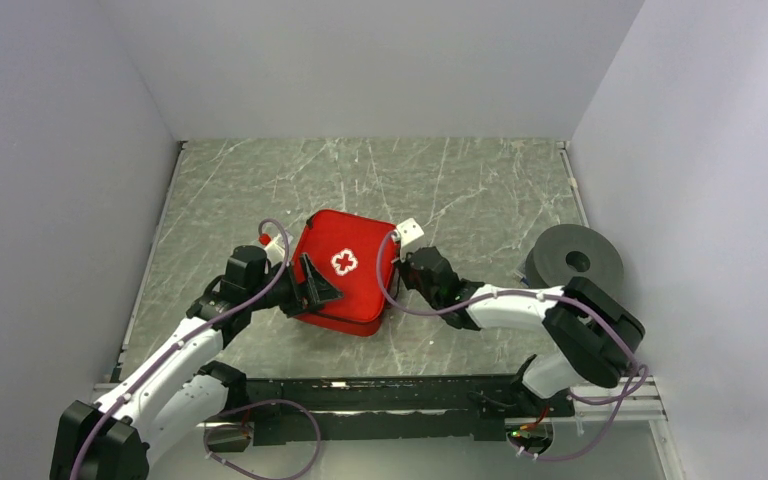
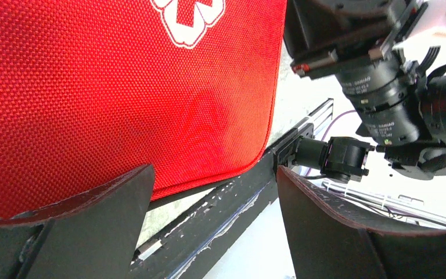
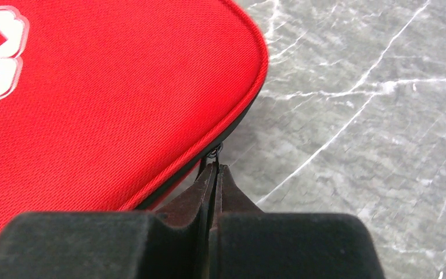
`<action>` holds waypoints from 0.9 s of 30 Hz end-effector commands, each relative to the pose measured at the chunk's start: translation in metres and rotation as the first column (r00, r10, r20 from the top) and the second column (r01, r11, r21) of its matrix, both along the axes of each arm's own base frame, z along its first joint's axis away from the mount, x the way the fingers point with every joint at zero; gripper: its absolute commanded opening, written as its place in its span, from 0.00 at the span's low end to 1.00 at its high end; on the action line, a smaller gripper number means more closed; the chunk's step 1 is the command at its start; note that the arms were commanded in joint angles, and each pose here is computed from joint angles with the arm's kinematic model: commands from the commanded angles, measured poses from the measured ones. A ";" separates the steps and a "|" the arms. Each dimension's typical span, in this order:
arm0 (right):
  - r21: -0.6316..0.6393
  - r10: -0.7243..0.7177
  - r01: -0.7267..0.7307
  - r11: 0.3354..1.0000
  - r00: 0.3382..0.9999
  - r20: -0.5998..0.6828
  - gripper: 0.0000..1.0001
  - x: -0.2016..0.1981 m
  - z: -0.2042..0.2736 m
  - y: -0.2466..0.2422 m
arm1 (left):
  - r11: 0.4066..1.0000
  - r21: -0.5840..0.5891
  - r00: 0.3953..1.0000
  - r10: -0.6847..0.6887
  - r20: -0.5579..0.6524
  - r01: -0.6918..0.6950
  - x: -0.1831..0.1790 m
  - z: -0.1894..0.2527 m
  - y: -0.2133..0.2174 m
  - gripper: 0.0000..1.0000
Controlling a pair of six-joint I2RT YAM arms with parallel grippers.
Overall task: Organize the medicine kit
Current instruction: Zip the medicine box at the center of the board.
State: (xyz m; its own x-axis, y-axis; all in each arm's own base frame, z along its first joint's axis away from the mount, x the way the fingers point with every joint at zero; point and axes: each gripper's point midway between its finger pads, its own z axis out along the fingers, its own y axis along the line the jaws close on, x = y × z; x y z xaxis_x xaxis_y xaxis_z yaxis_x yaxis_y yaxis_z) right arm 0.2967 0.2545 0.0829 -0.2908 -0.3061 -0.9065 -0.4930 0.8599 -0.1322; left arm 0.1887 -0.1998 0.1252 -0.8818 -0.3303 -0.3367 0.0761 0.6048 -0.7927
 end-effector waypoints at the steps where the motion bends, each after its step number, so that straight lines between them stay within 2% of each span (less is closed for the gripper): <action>1: 0.050 -0.035 0.030 0.998 0.993 0.112 0.00 0.041 0.035 0.005 | 0.992 0.129 0.990 0.015 -0.137 0.003 -0.023 -0.043 0.020 0.87; 9: 0.014 -0.035 0.033 0.999 0.988 0.148 0.00 0.079 0.029 0.000 | 0.992 0.123 0.990 0.002 -0.144 0.016 -0.027 -0.046 0.020 0.86; 19: 0.028 0.045 -0.052 0.998 0.975 0.216 0.00 0.081 0.033 0.004 | 0.991 0.121 0.990 -0.032 -0.135 0.049 -0.027 -0.037 0.018 0.86; 27: 0.024 0.037 -0.042 0.999 0.982 0.185 0.00 0.065 0.023 -0.009 | 0.994 0.045 0.994 -0.104 0.034 0.103 -0.021 0.054 0.002 0.87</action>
State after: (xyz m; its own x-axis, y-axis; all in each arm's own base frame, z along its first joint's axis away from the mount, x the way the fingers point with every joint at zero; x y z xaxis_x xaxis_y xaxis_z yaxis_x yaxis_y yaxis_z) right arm 0.3564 0.2546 0.0806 -0.1648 -0.3403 -0.9258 -0.5407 0.8162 -0.2037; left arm 0.1792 -0.1941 0.1434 -0.8990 -0.2672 -0.3471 0.1029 0.6416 -0.7601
